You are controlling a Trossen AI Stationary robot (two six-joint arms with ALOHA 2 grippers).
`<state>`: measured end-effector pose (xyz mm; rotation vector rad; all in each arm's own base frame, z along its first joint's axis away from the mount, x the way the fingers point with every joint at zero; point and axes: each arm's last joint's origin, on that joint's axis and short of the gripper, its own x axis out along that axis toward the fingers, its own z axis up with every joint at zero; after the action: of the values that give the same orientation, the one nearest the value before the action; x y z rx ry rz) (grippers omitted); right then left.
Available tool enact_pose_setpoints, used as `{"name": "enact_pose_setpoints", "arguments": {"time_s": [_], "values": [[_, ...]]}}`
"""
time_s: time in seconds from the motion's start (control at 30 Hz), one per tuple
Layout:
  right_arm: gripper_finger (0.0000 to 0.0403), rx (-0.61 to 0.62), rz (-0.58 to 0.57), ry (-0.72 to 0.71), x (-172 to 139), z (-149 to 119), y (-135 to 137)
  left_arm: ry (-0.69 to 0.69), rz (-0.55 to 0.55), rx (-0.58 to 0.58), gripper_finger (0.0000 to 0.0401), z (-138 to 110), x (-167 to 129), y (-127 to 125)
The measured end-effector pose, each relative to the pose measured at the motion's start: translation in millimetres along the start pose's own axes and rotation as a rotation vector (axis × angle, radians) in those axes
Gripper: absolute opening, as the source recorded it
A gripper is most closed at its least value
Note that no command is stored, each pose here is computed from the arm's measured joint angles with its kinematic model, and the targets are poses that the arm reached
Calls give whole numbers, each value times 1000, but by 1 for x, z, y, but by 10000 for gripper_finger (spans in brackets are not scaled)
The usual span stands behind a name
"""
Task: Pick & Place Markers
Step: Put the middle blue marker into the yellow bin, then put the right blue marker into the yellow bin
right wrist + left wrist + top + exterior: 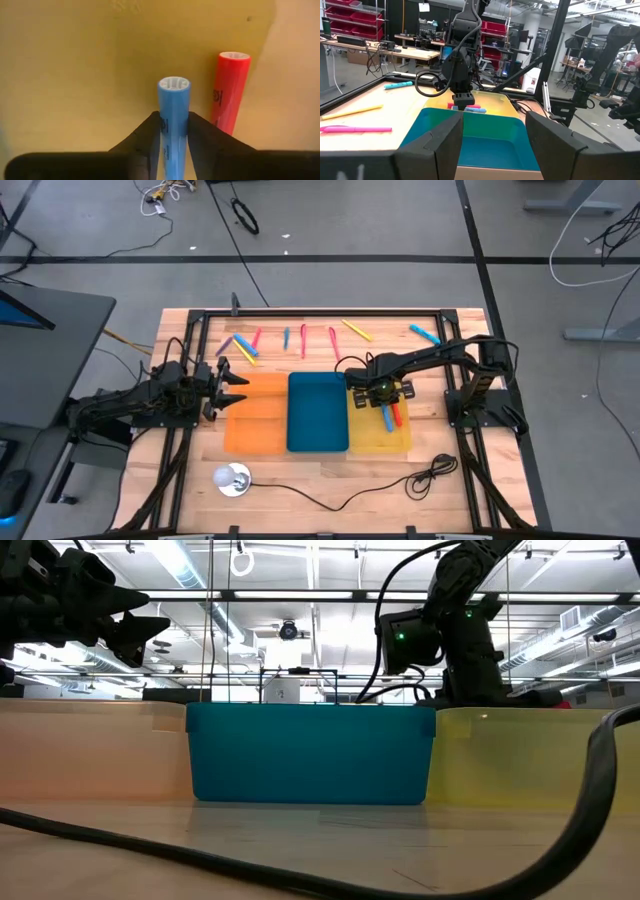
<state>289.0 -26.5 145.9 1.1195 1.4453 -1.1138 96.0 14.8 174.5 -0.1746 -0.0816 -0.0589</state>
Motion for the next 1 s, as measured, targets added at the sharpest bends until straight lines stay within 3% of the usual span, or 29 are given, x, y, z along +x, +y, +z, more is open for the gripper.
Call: {"name": "enact_pose_setpoints", "arguments": {"time_s": [0.4,0.67,1.0], "values": [[169,3,-8,-26,0,-2,0,0,0,0,222,0,0,0],[173,-16,-4,-26,-1,-3,0,1,0,0,222,0,0,0],[174,-23,84,-50,-29,-6,-10,1,0,0,222,0,0,0]]}}
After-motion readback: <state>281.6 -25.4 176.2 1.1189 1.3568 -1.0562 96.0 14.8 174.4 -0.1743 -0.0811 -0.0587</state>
